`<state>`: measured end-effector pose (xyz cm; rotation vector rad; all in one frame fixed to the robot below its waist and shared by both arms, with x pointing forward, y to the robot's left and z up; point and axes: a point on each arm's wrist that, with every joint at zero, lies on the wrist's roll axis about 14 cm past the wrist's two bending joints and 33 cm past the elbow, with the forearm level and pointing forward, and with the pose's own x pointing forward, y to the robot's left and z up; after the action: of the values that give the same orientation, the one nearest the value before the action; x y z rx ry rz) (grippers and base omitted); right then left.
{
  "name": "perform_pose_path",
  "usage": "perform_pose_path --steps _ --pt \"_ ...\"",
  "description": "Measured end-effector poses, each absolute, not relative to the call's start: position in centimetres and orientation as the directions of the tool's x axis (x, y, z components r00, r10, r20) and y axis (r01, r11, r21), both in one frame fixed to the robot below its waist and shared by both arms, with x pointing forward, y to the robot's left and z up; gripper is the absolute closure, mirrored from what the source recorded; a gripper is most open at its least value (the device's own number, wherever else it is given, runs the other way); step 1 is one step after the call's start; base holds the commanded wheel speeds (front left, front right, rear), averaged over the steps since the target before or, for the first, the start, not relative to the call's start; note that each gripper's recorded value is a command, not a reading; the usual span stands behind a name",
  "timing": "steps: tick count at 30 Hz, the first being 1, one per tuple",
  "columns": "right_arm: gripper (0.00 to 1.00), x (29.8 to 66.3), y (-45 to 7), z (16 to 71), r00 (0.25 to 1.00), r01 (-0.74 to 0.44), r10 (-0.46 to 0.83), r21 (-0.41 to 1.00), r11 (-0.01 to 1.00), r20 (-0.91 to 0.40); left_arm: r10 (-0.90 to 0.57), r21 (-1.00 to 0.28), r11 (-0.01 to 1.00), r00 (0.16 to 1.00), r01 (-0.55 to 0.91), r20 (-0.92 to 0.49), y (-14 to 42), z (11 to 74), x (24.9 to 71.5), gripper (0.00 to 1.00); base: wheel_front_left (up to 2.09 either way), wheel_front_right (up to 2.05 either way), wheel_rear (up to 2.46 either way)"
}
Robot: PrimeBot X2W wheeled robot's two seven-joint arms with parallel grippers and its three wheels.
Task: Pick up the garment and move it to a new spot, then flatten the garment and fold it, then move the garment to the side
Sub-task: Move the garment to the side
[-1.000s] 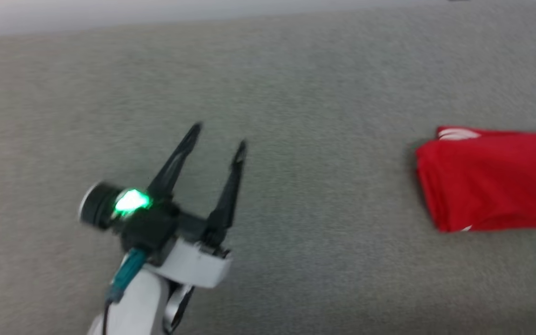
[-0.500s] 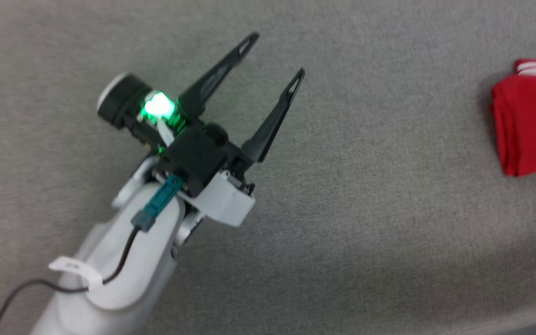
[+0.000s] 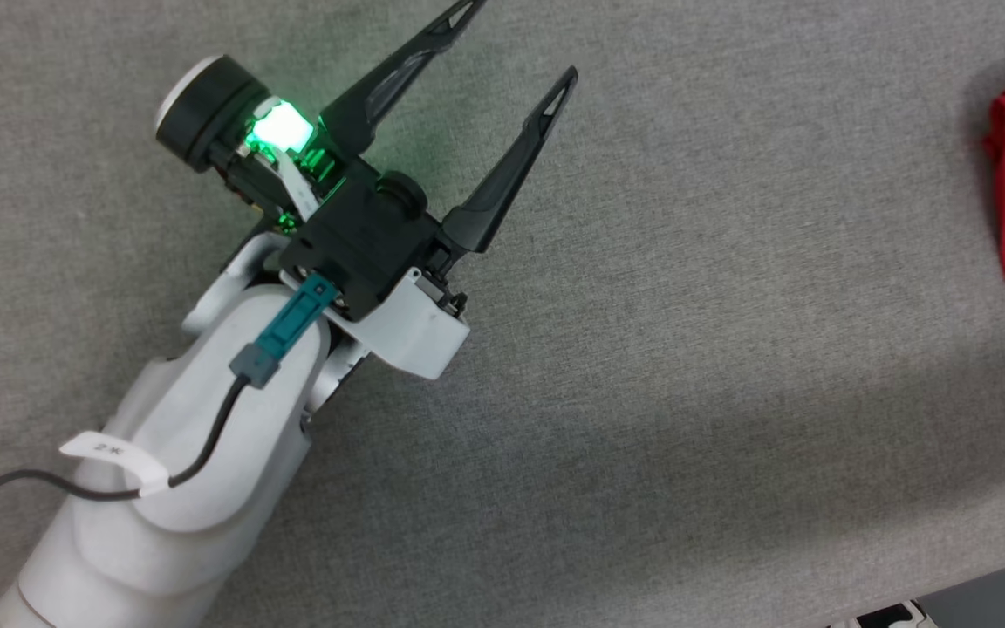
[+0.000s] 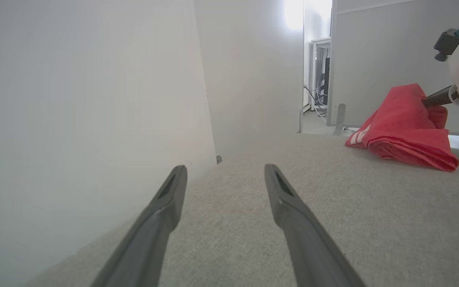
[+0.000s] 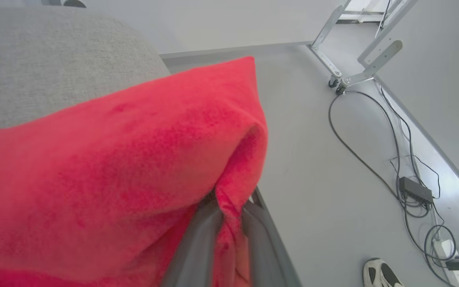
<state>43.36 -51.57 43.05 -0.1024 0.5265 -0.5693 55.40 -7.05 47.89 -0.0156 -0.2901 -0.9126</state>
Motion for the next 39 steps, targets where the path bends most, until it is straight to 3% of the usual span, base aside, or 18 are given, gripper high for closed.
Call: perform_pose_path --steps 10,11,12,13,19,26,39 --pt "1.0 45.2 -51.6 43.3 0.74 0.461 -0.549 -0.301 0.835 -0.39 -0.761 0.105 0.636 0.6 0.764 0.246 -6.0 47.7 55.8 0.0 0.0 0.0 0.0" --pt "0.8 45.3 -51.6 43.3 0.74 0.463 -0.55 -0.301 0.834 -0.386 -0.759 0.104 0.639 0.603 0.762 0.245 -5.9 47.7 55.8 0.0 0.0 0.0 0.0" --pt "0.33 45.3 -51.6 43.3 0.741 0.462 -0.551 -0.304 0.833 -0.385 -0.757 0.102 0.641 0.606 0.76 0.245 -5.8 47.8 55.8 0.0 0.0 0.0 0.0" --pt "0.0 45.3 -51.5 43.2 0.74 0.46 -0.551 -0.307 0.833 -0.385 -0.754 0.1 0.645 0.609 0.758 0.246 -5.7 47.8 55.7 0.0 0.0 0.0 0.0" --pt "0.0 44.7 -51.7 44.5 0.753 0.453 -0.552 -0.325 0.83 -0.358 -0.723 0.078 0.677 0.642 0.732 0.254 -4.8 49.0 55.3 0.0 0.0 0.0 0.0" --pt "0.0 44.6 -48.8 44.7 0.808 0.357 -0.462 -0.32 0.878 -0.366 -0.672 0.007 0.725 0.705 0.689 0.228 -3.2 49.7 53.0 0.0 0.0 0.0 0.0" --pt "0.0 43.5 -40.5 45.0 0.914 0.209 -0.242 -0.133 0.969 -0.325 -0.481 -0.09 0.866 0.869 0.492 0.118 4.1 49.4 46.7 0.0 0.0 0.0 0.0"
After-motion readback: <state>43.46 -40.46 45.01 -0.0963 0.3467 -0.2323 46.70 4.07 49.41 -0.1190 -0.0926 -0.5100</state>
